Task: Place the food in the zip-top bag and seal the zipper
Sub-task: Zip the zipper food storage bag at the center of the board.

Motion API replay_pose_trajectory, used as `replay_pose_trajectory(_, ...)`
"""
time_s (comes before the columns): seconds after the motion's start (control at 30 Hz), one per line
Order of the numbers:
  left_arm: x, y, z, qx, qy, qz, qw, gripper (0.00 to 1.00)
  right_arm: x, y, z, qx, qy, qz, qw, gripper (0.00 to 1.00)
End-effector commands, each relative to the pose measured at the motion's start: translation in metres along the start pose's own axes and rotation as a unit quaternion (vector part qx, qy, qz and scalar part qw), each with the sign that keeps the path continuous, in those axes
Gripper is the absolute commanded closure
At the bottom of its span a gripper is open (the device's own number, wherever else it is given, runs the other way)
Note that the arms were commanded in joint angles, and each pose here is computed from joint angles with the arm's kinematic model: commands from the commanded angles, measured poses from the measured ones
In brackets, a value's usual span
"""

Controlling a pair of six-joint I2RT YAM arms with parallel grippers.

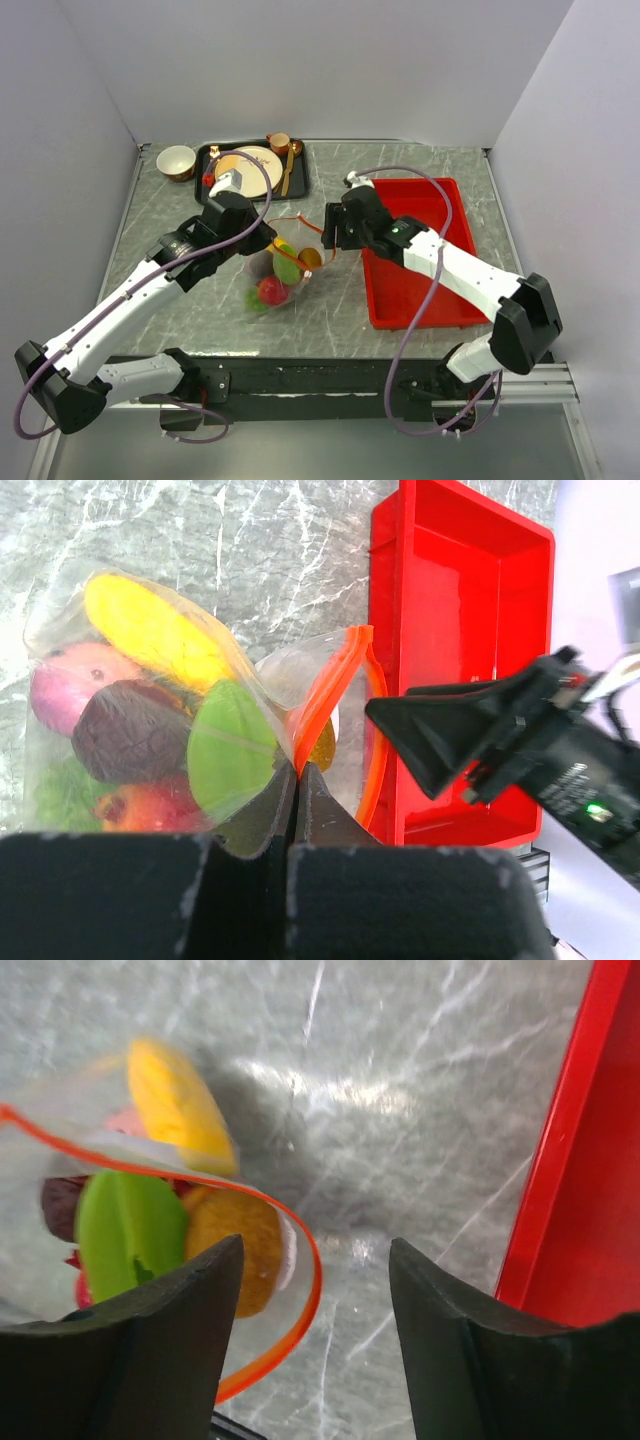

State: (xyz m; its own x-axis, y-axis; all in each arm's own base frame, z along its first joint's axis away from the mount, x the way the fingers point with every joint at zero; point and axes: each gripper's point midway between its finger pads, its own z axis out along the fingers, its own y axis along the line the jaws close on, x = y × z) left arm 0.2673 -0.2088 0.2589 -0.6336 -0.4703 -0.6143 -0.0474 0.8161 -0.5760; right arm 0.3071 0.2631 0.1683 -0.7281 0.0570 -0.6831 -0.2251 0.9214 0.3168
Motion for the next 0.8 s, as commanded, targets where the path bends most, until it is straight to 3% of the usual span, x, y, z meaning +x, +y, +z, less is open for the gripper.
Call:
replay_pose_trajectory(0.0, -0.014, -0.016, -0.004, 0.027, -0.022, -0.011, 0.999, 0.99, 0.011, -0.003, 0.004, -0.001, 0.021, 0.021, 1.000, 0.38)
replay_pose_trajectory(0.1, -0.013, -0.016, -0.004, 0.027, -0.022, -0.011, 0.999, 0.99, 0.016, -0.003, 0.007, -0.009, 0.028, 0.038, 0.999, 0.47)
replay_pose_trajectory(0.2, -0.013, -0.016, -0.003, 0.027, -0.020, -0.010, 0.999, 0.99, 0.016, -0.004, 0.009, -0.021, 0.034, 0.053, 0.998, 0.65)
replay_pose_trajectory(0.23, -0.013, -0.016, -0.003, 0.026, -0.020, -0.009, 0.999, 0.99, 0.015, -0.004, 0.010, -0.021, 0.031, 0.053, 0.998, 0.77)
replay_pose_trajectory(0.3, -0.012, -0.017, 0.000, 0.026, -0.018, -0.008, 0.999, 0.99, 0.012, 0.003, 0.006, -0.045, 0.031, 0.054, 0.997, 0.86)
replay_pose_trajectory(0.33, -0.010, -0.017, 0.001, 0.028, -0.015, -0.006, 0.999, 0.99, 0.009, 0.006, 0.004, -0.051, 0.028, 0.053, 0.997, 1.00)
replay_pose_trajectory(0.6, 0.008, -0.039, 0.029, 0.067, 0.026, -0.001, 0.997, 0.99, -0.018, 0.046, -0.029, -0.159, -0.015, 0.055, 0.986, 1.00)
replay_pose_trajectory(0.77, 0.020, -0.053, 0.044, 0.090, 0.059, -0.001, 0.994, 0.99, -0.022, 0.052, -0.041, -0.178, -0.030, 0.058, 0.982, 1.00)
